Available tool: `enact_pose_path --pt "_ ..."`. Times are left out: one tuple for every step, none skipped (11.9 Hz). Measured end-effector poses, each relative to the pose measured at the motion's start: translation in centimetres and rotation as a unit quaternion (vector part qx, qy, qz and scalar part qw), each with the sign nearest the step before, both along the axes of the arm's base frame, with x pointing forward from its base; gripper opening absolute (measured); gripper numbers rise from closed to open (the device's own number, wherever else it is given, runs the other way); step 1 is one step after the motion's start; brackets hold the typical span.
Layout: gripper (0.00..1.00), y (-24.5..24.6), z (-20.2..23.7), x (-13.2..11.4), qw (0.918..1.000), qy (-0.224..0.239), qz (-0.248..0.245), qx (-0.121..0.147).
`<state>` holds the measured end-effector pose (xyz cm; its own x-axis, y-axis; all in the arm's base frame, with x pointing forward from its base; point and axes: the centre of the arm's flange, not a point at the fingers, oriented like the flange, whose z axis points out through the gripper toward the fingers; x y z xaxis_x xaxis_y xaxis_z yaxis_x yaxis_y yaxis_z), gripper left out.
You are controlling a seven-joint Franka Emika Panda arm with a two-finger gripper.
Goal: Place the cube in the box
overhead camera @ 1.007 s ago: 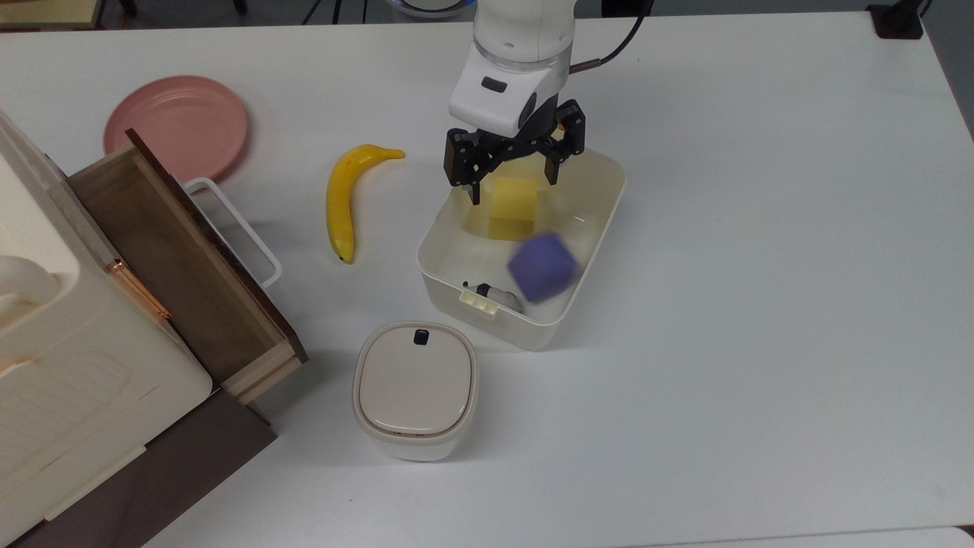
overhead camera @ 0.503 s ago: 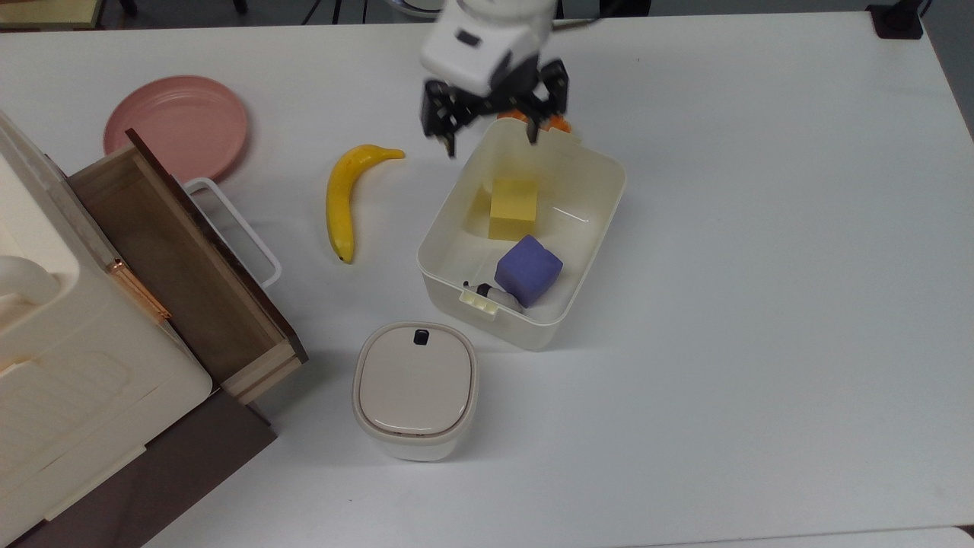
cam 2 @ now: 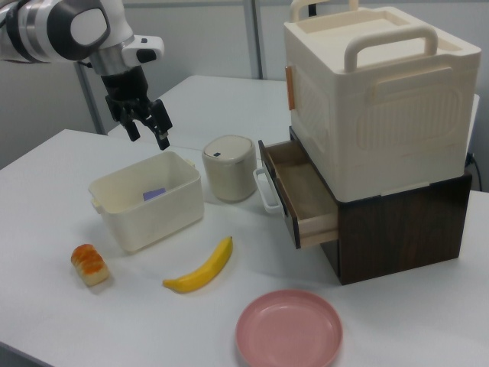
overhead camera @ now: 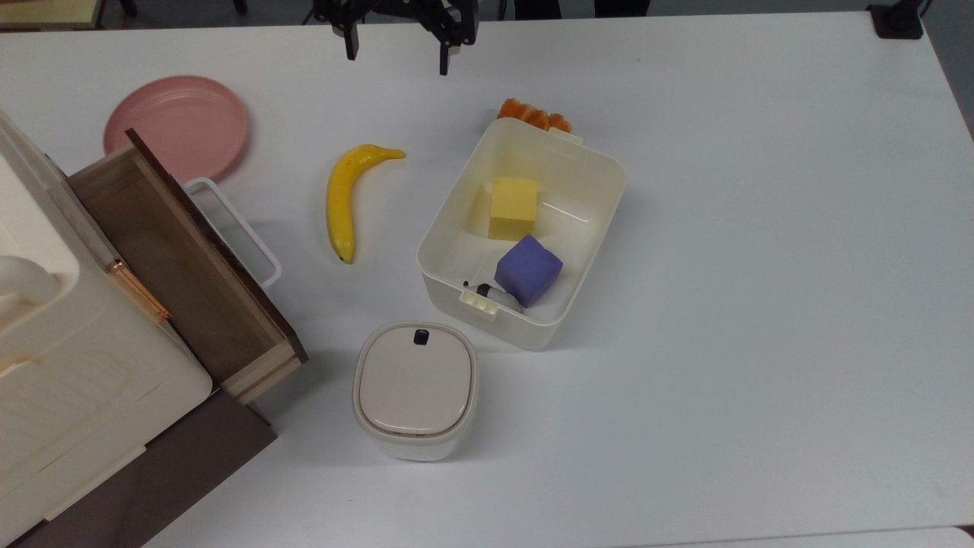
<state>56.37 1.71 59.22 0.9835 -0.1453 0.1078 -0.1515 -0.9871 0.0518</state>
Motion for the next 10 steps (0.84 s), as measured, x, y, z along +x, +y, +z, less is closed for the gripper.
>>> enact_pose_path --pt "1.0 -0.07 -0.11 -0.02 1.0 0.002 -0.004 0.0" --pt "1.0 0.01 -0.22 -0.1 1.0 0.006 -0.005 0.0" --pt "1.0 0.12 -0.31 -0.2 0.9999 0.01 -0.004 0.0" --pt "1.0 0.28 -0.42 -0.3 0.9999 0.016 -0.002 0.0" --pt "1.0 0.44 -0.51 -0.4 0.9998 0.02 0.0 0.0" --pt "1.0 0.54 -0.54 -0.43 0.9998 0.022 0.003 0.0" --pt "1.0 0.55 -0.56 -0.44 0.9997 0.023 0.012 -0.001" --pt "1.0 0.51 -0.56 -0.44 0.9995 0.023 0.019 -0.002" --pt "1.0 0.47 -0.56 -0.43 0.9995 0.024 0.023 -0.002" --pt "1.0 0.43 -0.56 -0.43 0.9994 0.024 0.023 -0.002"
